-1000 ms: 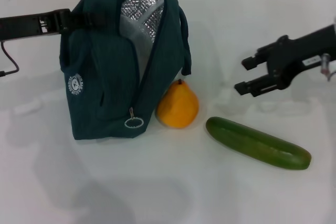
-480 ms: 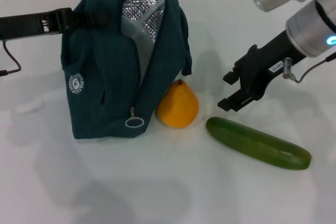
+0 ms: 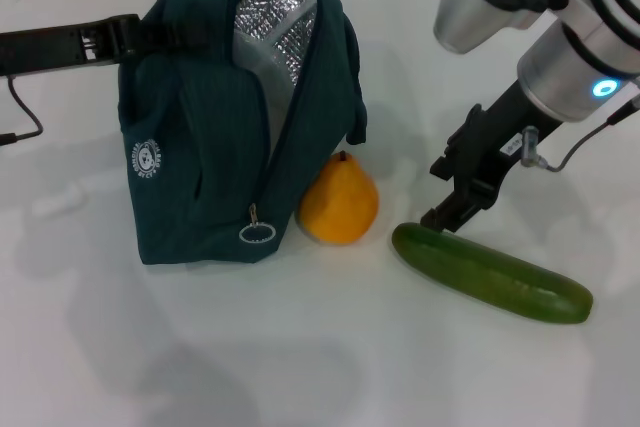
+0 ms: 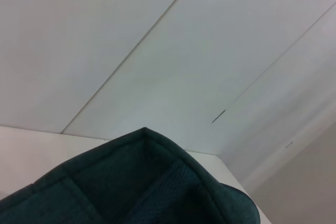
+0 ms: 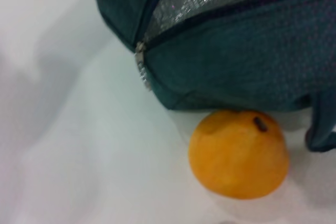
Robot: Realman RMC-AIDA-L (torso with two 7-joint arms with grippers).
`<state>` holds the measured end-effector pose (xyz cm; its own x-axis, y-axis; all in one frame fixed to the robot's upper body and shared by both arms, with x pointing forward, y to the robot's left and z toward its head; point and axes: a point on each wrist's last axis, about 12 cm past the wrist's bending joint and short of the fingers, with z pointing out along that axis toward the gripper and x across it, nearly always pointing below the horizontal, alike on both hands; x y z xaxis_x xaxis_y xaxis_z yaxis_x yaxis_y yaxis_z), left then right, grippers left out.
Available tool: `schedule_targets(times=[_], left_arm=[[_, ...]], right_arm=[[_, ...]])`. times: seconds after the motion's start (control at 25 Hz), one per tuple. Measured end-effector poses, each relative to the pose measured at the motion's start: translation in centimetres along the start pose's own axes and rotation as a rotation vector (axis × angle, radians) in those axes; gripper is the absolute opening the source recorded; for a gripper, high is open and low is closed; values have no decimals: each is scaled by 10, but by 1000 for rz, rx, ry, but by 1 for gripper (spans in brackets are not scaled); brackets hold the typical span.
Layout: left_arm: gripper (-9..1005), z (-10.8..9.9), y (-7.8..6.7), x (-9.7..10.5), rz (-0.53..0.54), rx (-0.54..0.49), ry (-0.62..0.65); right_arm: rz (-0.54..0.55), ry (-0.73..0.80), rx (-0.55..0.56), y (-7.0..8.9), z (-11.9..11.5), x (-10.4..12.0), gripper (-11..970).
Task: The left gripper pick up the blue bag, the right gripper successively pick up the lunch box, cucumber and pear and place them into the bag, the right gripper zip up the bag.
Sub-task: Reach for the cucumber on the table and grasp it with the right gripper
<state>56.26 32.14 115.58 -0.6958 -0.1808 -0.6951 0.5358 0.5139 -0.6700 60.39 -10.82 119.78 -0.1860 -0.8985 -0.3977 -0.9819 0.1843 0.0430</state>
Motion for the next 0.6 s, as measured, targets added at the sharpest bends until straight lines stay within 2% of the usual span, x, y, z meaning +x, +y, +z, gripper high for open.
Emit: schedule_targets(times=[0.28, 0.6], left_arm=[[73, 2, -1, 1, -2, 4, 0], [74, 3, -1, 1, -1, 7, 1]], right_arm=[[12, 48, -15, 6, 10, 0, 650], [56, 86, -33, 5, 15, -1, 647]])
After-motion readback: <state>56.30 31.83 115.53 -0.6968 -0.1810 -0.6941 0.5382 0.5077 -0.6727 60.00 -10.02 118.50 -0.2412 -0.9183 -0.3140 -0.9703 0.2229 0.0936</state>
